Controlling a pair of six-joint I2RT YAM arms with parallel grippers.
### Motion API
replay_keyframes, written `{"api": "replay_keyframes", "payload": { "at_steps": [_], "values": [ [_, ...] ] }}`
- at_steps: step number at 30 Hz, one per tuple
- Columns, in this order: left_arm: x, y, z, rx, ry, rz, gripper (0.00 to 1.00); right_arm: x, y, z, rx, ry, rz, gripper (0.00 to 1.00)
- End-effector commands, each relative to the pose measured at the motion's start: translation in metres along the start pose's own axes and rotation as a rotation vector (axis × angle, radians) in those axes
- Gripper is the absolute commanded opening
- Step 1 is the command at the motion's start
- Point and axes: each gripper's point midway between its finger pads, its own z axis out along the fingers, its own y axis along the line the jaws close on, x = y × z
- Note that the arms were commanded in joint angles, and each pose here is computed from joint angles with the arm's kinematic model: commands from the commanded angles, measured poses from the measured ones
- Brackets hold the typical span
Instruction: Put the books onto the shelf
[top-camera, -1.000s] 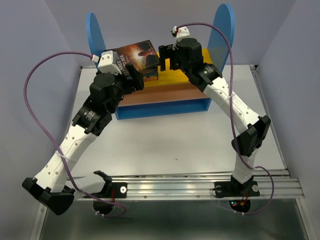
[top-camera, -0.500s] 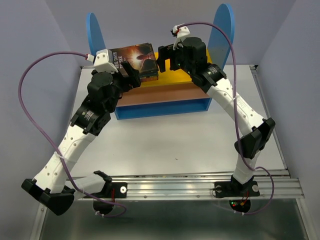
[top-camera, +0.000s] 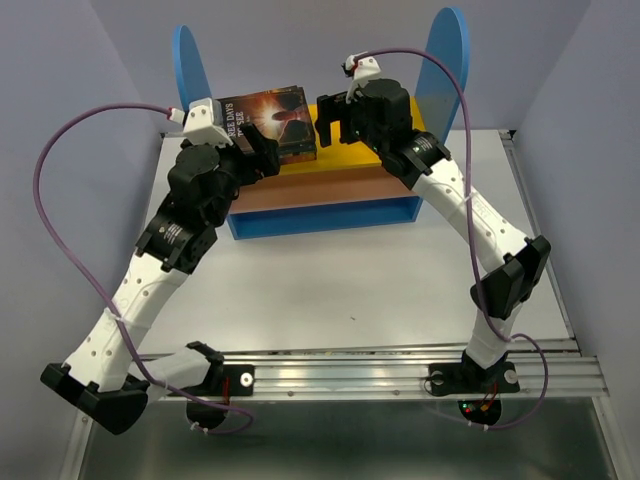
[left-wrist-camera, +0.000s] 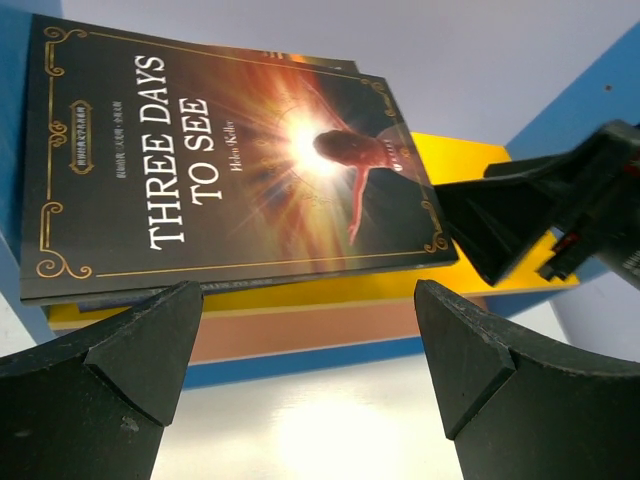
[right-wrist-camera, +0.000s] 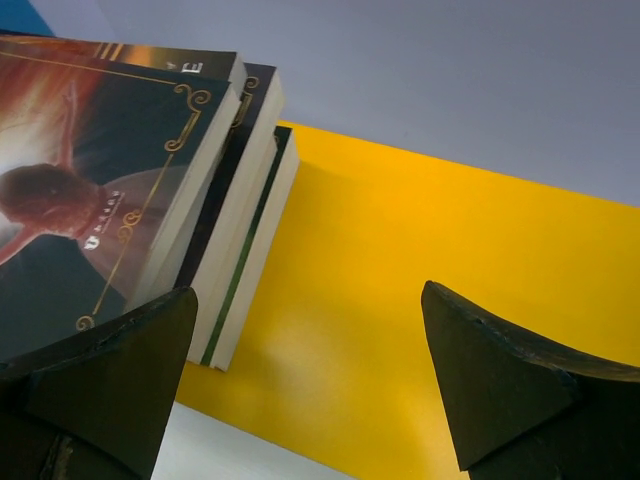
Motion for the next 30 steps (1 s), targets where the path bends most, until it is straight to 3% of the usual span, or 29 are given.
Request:
{"api": "replay_keyframes", "payload": {
  "at_steps": [1,9,15,21,30],
  "values": [
    [-0.040,-0.020,-0.022,0.111,-0.100,-0.033,0.99,-0.046,-0.020,-0.027,0.113,-0.129,0.036,1.00],
    [-0.012,-0.035,-0.027,0.218,0.003,-0.040,0.99,-0.041,-0.051,-0.046,0.278,-0.131,0.057,1.00],
    [0.033,-0.072,-0.045,0.499,0.144,0.028,0.99,-0.034,-0.058,-0.063,0.300,-0.120,0.054,1.00],
    [0.041,-0.060,-0.018,0.398,0.173,0.107,0.99,-0.039,-0.062,-0.076,0.306,-0.135,0.058,1.00],
    [0.023,-0.074,0.009,0.398,0.155,0.212,0.99,-0.035,-0.064,-0.087,0.309,-0.133,0.061,1.00]
  ]
}}
